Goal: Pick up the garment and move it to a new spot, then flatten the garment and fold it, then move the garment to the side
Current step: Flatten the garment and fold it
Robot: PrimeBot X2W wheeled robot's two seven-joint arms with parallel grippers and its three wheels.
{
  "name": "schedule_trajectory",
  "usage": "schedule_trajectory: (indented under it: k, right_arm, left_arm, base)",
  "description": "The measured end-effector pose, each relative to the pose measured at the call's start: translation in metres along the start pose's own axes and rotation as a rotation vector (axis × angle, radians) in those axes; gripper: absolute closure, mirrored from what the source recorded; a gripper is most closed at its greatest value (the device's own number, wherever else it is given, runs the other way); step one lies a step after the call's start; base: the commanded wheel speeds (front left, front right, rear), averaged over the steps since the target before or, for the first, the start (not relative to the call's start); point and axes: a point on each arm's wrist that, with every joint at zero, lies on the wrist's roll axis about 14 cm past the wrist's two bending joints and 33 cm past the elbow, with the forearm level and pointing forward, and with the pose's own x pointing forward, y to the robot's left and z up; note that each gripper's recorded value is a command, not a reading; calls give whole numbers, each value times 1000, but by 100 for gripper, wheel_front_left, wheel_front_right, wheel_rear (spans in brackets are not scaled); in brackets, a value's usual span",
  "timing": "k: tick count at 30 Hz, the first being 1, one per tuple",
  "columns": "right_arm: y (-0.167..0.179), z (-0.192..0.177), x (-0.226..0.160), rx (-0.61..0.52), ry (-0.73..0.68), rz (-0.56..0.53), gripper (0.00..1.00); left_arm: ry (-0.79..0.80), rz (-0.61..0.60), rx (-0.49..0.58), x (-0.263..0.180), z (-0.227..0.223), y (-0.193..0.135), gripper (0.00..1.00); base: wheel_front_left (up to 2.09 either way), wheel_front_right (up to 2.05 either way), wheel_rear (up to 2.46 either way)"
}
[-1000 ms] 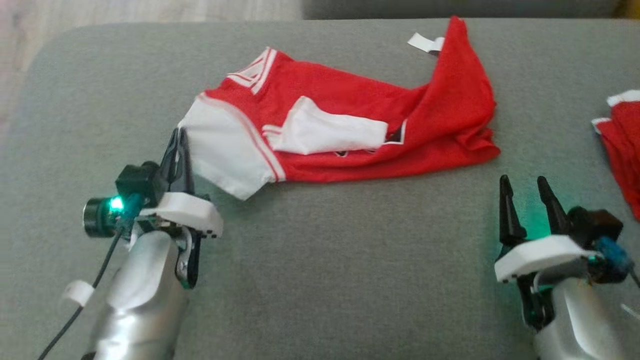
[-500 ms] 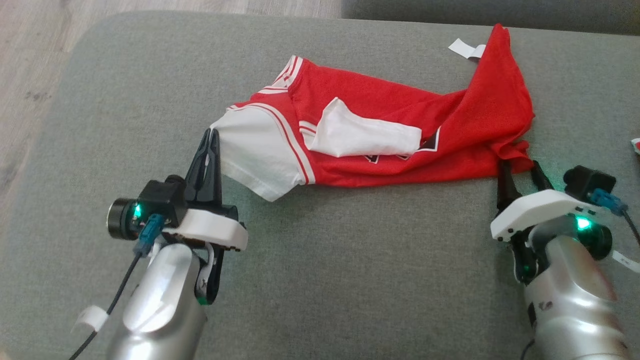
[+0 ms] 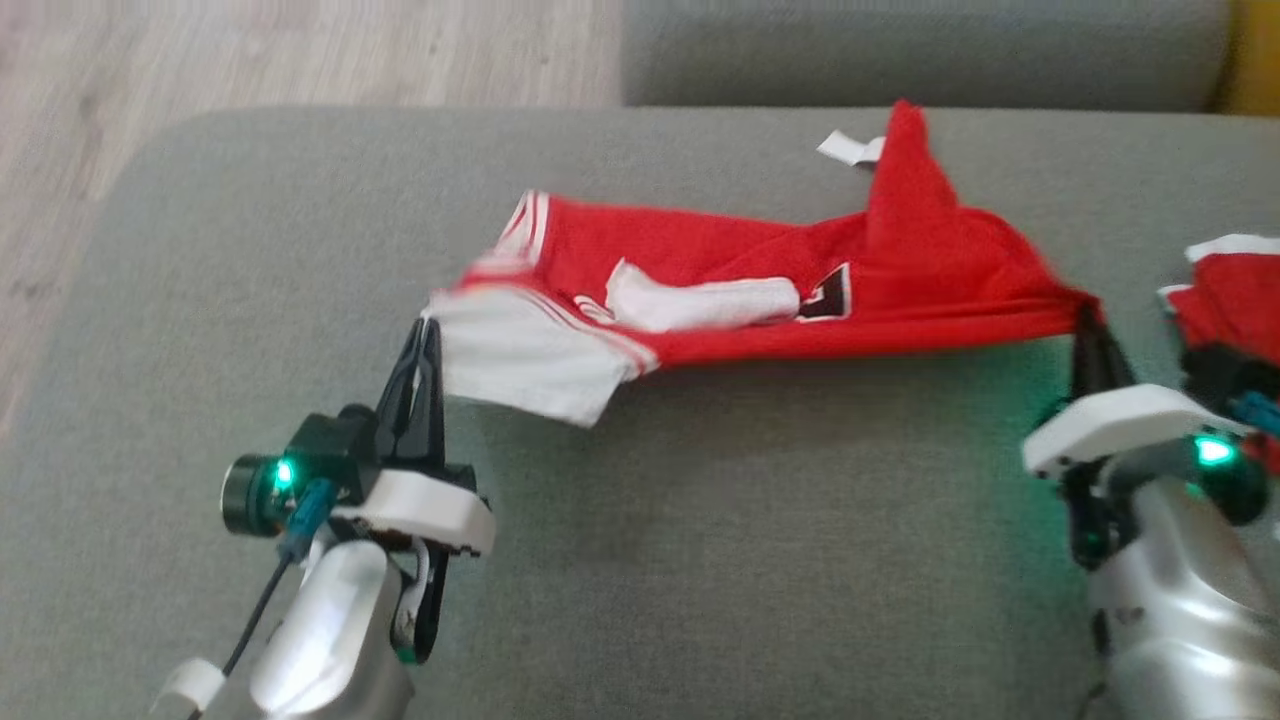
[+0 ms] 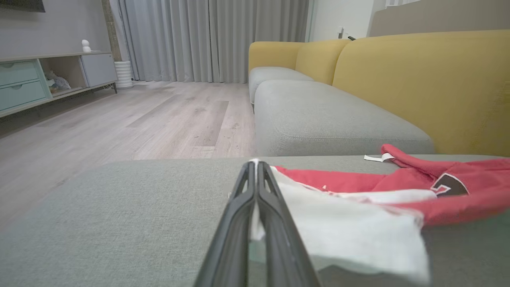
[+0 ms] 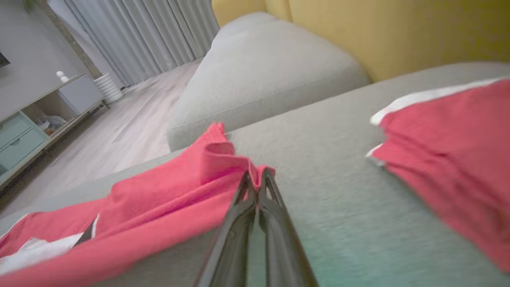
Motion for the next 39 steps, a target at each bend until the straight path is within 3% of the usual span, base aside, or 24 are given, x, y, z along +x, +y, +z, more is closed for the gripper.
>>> schedule_trajectory:
  k: [4, 11, 12, 13, 14, 15, 16, 17, 24, 31, 39]
  right_arm:
    - [-33, 22, -23, -72, -56, -56, 100]
    - [-68, -3, -78, -128, 28, -156, 100]
    - [-70, -8, -84, -123, 39, -166, 96]
    - [-72, -11, -89, -129, 47, -173, 6]
    - [-73, -14, -93, -147, 56, -177, 0]
    - [-73, -14, -95, -168, 55, -176, 0]
    - [-73, -11, -96, -179, 44, -173, 0]
    - [-70, -6, -95, -189, 21, -161, 0]
    - [-1, 43, -85, -212, -258, 45, 0]
    - [4, 18, -101, -212, -219, 74, 0]
    - [5, 27, -96, -191, -246, 75, 0]
  left_arm:
    - [-3, -17, -11, -9, 1, -9, 100]
    - [34, -59, -18, -32, -14, -27, 100]
    - [54, -67, -17, -35, -20, -29, 100]
    - [89, -85, -15, -38, -28, -34, 100]
    - [126, -105, -13, -42, -38, -38, 71]
    - [154, -112, -12, -45, -45, -41, 51]
    - [173, -113, -11, -47, -51, -42, 7]
    - [188, -112, -10, -48, -55, -41, 0]
    - [85, -63, -13, -32, -31, -33, 0]
    - [-20, -128, 18, -17, -2, -49, 0]
    - [1, -283, 47, -1, -9, -84, 0]
  base:
    - [0, 0, 0]
    - [0, 0, 0]
    - [0, 0, 0]
    - [0, 0, 0]
    - [0, 0, 0]
    - [0, 0, 0]
    - [0, 0, 0]
    - [0, 0, 0]
    - [0, 0, 0]
    - [0, 0, 0]
    - [0, 0, 0]
